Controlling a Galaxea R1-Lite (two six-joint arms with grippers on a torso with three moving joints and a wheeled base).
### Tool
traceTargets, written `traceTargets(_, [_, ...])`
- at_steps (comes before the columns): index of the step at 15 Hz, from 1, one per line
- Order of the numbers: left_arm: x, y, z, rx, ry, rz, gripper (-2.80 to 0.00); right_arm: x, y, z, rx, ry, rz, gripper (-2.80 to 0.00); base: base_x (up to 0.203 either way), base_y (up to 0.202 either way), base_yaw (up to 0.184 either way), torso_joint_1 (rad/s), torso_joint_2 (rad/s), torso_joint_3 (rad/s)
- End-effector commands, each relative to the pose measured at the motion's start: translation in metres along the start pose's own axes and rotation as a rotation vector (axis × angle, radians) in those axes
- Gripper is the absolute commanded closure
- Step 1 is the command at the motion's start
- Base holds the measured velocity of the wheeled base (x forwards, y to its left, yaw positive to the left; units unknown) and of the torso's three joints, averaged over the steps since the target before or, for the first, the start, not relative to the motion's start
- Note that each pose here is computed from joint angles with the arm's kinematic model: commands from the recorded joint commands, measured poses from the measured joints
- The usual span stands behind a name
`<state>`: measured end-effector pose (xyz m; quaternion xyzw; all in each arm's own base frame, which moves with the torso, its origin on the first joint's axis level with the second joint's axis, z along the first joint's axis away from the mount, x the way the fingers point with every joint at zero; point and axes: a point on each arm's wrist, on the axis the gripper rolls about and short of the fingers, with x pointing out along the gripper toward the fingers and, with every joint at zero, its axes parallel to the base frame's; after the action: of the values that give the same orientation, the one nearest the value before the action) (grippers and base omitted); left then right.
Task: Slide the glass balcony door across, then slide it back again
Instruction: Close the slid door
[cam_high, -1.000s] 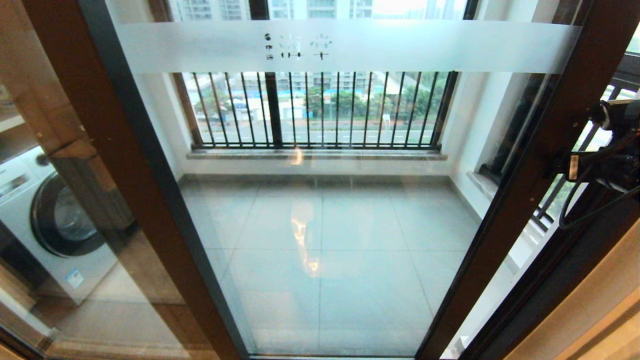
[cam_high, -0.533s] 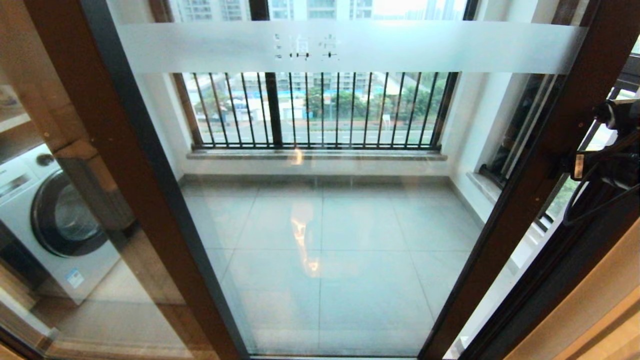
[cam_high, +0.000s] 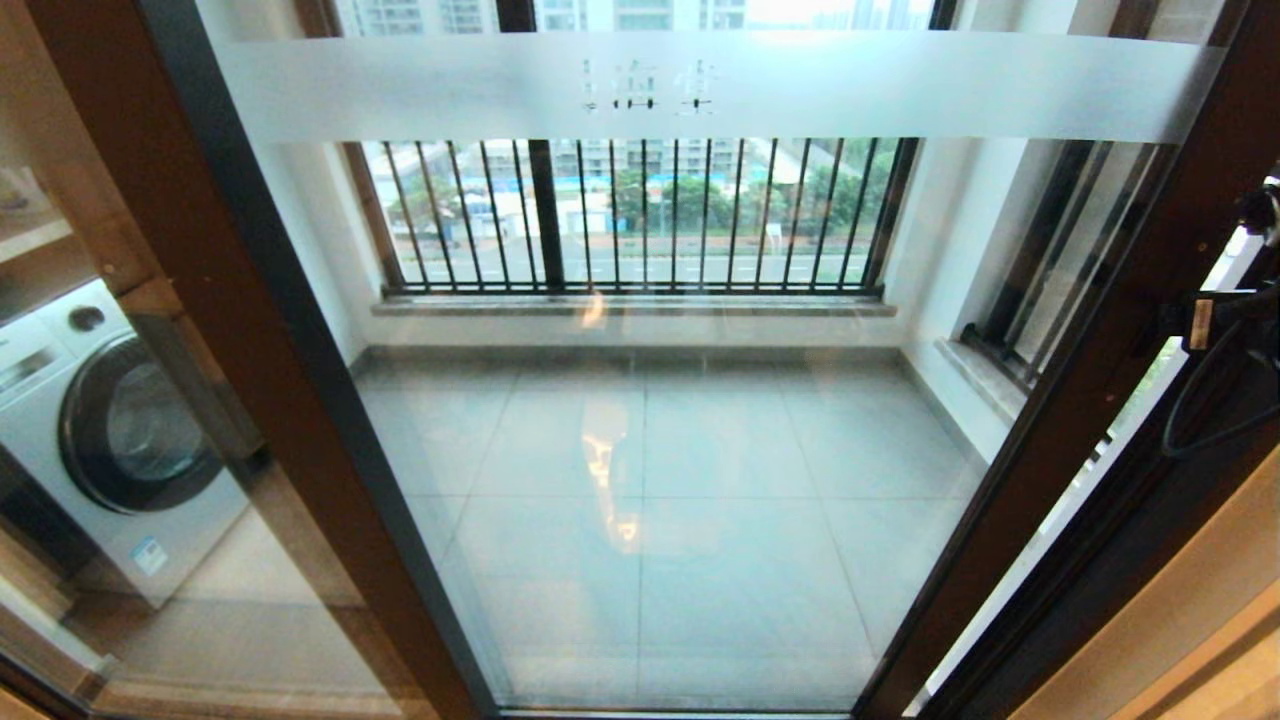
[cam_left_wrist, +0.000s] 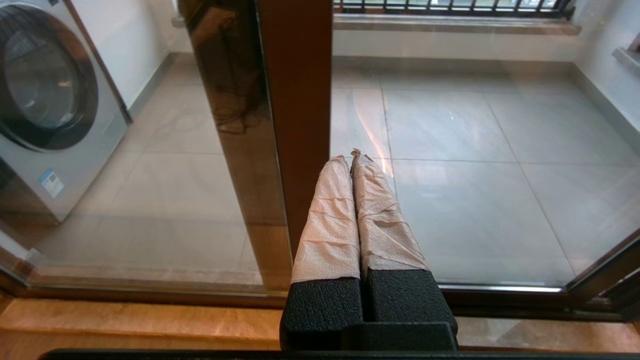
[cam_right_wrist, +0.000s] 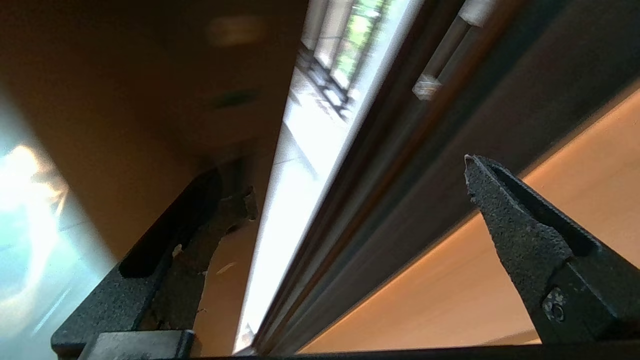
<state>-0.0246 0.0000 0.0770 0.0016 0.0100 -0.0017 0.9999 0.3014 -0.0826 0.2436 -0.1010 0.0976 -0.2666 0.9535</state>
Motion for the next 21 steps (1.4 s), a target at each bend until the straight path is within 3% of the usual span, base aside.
traceTargets(1, [0.0, 0.0, 0.0, 0.0, 0.0, 0.0, 0.0, -0.013, -0.005, 0.002, -0.018, -0.005, 0.001, -2.8, 0.0, 0.0, 0.0, 0.0, 0.0, 0.0])
traceTargets(7, [0.0, 0.0, 0.0, 0.0, 0.0, 0.0, 0.0, -0.041, -0.015, 0.009, -0.077, -0.045, 0.01, -2.8, 0.0, 0.0, 0.0, 0.0, 0.0, 0.0])
traceTargets(8, [0.0, 0.0, 0.0, 0.0, 0.0, 0.0, 0.0, -0.041, -0.015, 0.01, -0.076, -0.046, 0.01, 0.0, 0.0, 0.0, 0.0, 0.0, 0.0, 0.0])
traceTargets(14, [0.0, 0.0, 0.0, 0.0, 0.0, 0.0, 0.0, -0.054, -0.019, 0.01, -0.088, -0.011, 0.025, 0.0, 0.0, 0.0, 0.0, 0.0, 0.0, 0.0])
traceTargets(18, [0.0, 0.0, 0.0, 0.0, 0.0, 0.0, 0.0, -0.068, -0.023, 0.003, -0.158, 0.084, 0.068, 0.0, 0.0, 0.0, 0.0, 0.0, 0.0, 0.0])
traceTargets(21, [0.0, 0.0, 0.0, 0.0, 0.0, 0.0, 0.0, -0.049, -0.013, -0.005, -0.139, 0.132, 0.084, 0.0, 0.0, 0.0, 0.0, 0.0, 0.0, 0.0])
